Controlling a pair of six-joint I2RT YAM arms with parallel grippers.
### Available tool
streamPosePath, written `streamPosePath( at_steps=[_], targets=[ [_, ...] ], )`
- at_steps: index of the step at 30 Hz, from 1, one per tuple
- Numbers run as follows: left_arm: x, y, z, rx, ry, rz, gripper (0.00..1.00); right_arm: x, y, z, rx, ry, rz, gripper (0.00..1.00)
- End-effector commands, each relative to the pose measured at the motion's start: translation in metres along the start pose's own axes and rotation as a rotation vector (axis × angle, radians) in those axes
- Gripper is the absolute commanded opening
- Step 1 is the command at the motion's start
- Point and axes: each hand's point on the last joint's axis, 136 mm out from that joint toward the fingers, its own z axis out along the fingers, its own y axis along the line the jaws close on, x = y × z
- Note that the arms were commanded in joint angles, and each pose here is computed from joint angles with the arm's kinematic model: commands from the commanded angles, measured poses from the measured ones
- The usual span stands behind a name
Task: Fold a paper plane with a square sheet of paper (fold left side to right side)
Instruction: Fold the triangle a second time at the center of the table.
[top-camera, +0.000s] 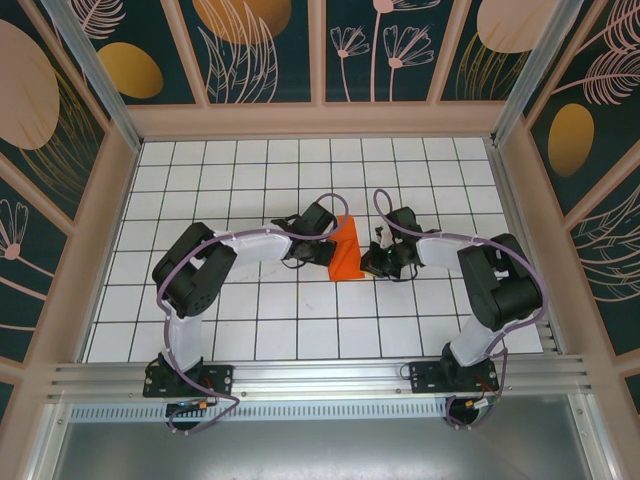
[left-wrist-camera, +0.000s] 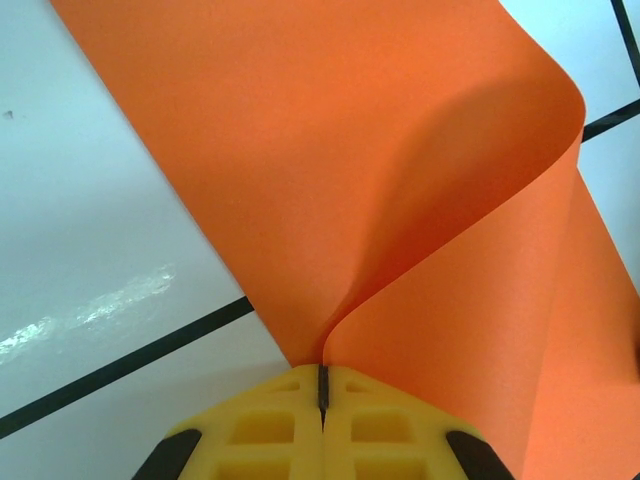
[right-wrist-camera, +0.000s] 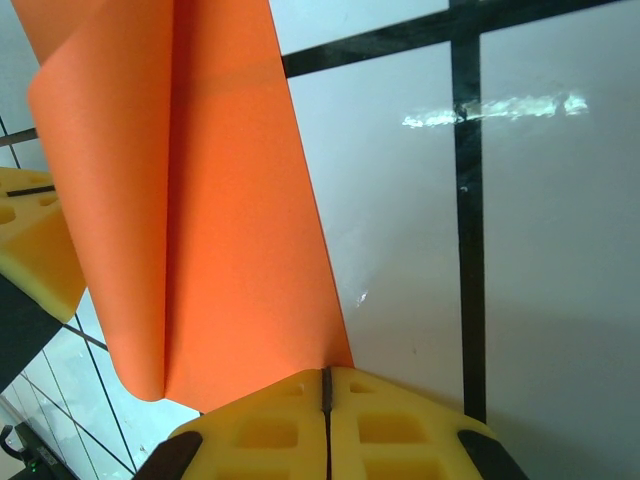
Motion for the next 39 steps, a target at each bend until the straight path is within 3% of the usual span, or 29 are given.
streamPosePath(
  at_steps=[1,39],
  targets=[
    [0.0,0.005,0.005,-0.019,0.014,0.008,0.0,0.014,-0.021,0.008,0.092,0.053,0.015,0.08],
    [0.01,0.019,0.001,-0.08,0.026,0.007,0.0,0.014,-0.02,0.009,0.092,0.056,0.01,0.1]
  ],
)
